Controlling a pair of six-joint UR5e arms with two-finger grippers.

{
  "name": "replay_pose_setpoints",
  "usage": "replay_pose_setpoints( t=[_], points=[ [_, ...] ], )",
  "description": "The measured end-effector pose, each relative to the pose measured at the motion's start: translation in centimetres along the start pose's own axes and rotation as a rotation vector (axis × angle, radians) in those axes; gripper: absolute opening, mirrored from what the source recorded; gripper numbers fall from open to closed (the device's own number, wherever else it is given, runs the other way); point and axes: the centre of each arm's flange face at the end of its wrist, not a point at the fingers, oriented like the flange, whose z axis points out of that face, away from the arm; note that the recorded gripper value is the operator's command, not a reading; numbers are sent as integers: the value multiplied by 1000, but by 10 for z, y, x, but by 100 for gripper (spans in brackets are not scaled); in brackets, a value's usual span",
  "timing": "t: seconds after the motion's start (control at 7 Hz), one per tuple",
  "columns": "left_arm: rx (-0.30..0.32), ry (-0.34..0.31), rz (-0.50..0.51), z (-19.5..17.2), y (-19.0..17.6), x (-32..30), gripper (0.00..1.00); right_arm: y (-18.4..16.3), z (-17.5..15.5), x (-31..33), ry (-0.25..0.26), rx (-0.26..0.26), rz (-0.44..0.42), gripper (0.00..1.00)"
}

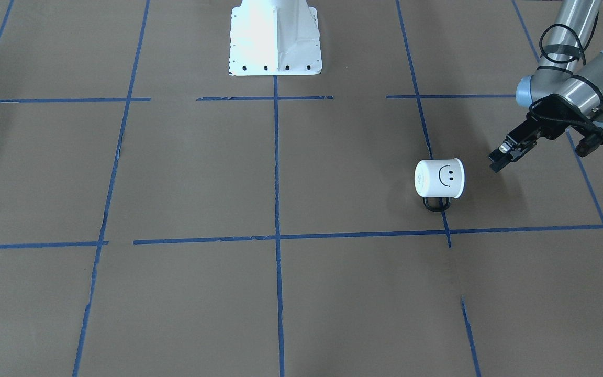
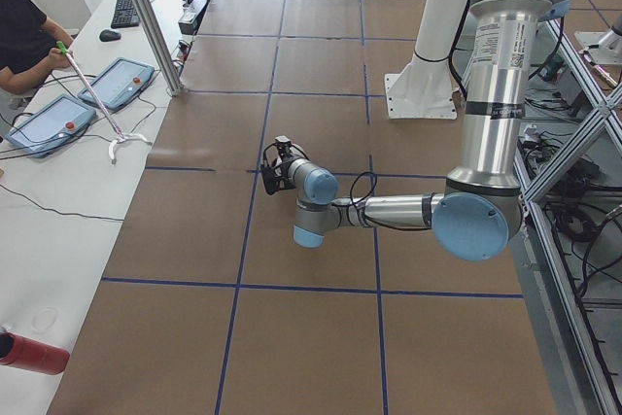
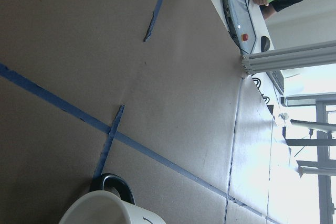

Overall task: Flip mug
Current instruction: 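Move the left gripper toward the open end of the sideways white mug, then close the left gripper on the rim of the white mug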

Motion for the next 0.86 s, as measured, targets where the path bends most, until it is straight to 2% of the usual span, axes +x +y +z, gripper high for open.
replay_pose_setpoints(
  t=[0.14,0.29,0.43,0.71,0.86],
  points=[
    [-21,17,103,11,7,-7,98,0,0,0,0,0,0,100],
    [-43,32,156,32,11,-7,98,0,0,0,0,0,0,100],
    [-69,35,187,48,14,-7,98,0,0,0,0,1,-1,100],
    [-130,15,243,54,19,-16,98,0,0,0,0,1,0,100],
    [-141,9,248,59,18,-18,98,0,0,0,0,0,0,100]
  ],
)
